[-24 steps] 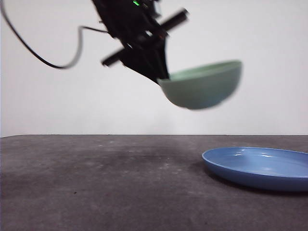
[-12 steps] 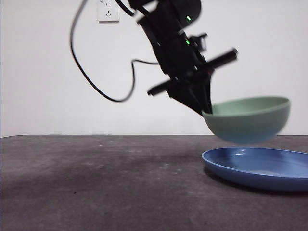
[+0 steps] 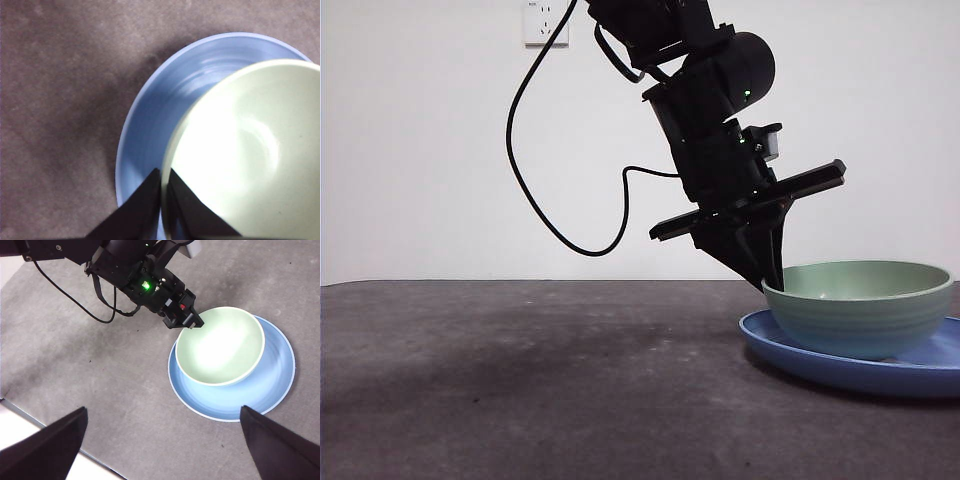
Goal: Place the green bowl on the blue plate
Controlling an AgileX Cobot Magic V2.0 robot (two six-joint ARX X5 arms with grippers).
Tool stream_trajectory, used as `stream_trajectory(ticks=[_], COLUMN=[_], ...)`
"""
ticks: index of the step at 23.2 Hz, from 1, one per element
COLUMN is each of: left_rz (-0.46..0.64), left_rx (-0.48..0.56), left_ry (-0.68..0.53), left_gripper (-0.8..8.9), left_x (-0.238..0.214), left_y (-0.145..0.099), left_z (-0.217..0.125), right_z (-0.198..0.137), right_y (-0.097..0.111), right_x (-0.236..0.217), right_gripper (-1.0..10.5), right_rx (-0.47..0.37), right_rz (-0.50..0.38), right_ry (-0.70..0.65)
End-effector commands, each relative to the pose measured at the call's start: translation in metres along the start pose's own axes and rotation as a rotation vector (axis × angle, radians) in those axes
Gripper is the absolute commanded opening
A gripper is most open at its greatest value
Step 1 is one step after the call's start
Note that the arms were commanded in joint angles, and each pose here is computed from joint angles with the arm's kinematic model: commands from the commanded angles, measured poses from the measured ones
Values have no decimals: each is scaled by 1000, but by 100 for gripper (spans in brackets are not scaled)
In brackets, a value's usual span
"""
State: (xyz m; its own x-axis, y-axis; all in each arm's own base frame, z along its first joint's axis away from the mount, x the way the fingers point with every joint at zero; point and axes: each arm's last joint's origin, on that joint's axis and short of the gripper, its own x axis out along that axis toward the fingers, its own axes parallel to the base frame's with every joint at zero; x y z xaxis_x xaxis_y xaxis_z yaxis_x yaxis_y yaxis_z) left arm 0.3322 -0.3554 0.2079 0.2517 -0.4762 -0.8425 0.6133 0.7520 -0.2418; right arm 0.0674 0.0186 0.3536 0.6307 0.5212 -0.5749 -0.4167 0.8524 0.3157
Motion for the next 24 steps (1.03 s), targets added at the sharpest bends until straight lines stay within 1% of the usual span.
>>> stream_trajectory(ticks=[1, 2, 4, 7, 9, 11, 15, 18, 19, 21, 24], left_rz=[-12, -17, -22, -24, -24, -26, -20, 1, 8, 32, 70], left_rx=[24, 32, 42, 43, 42, 35, 11, 6, -1, -6, -27], left_ry=[-8, -6, -9, -6, -16, -64, -193, -298, -335, -390, -411], left_gripper=[100, 165, 224, 224, 227, 227, 227, 229, 253, 259, 260], left_x=[3, 3, 4, 3, -8, -32, -107, -176, -198, -239, -276], left_y=[-9, -11, -14, -16, -16, -13, 0, 13, 17, 26, 39], left_z=[3, 2, 2, 1, 4, 11, 24, 23, 21, 10, -23], right_z=[4, 4, 4, 4, 4, 4, 4, 4, 4, 4, 4], right_y=[2, 2, 2, 2, 1, 1, 0, 0, 0, 0, 0], right_x=[-3, -3, -3, -3, -3, -3, -3, -3, -3, -3, -3], right_gripper=[488, 488, 488, 488, 488, 488, 488, 488, 488, 488, 488], right_rx=[0, 0, 0, -1, -1, 0, 0, 0, 0, 0, 0], right_rz=[1, 1, 1, -2, -13, -31, -55, -55, -55, -55, -55], right_ry=[-17, -17, -17, -17, -17, -17, -17, -17, -17, -17, -18])
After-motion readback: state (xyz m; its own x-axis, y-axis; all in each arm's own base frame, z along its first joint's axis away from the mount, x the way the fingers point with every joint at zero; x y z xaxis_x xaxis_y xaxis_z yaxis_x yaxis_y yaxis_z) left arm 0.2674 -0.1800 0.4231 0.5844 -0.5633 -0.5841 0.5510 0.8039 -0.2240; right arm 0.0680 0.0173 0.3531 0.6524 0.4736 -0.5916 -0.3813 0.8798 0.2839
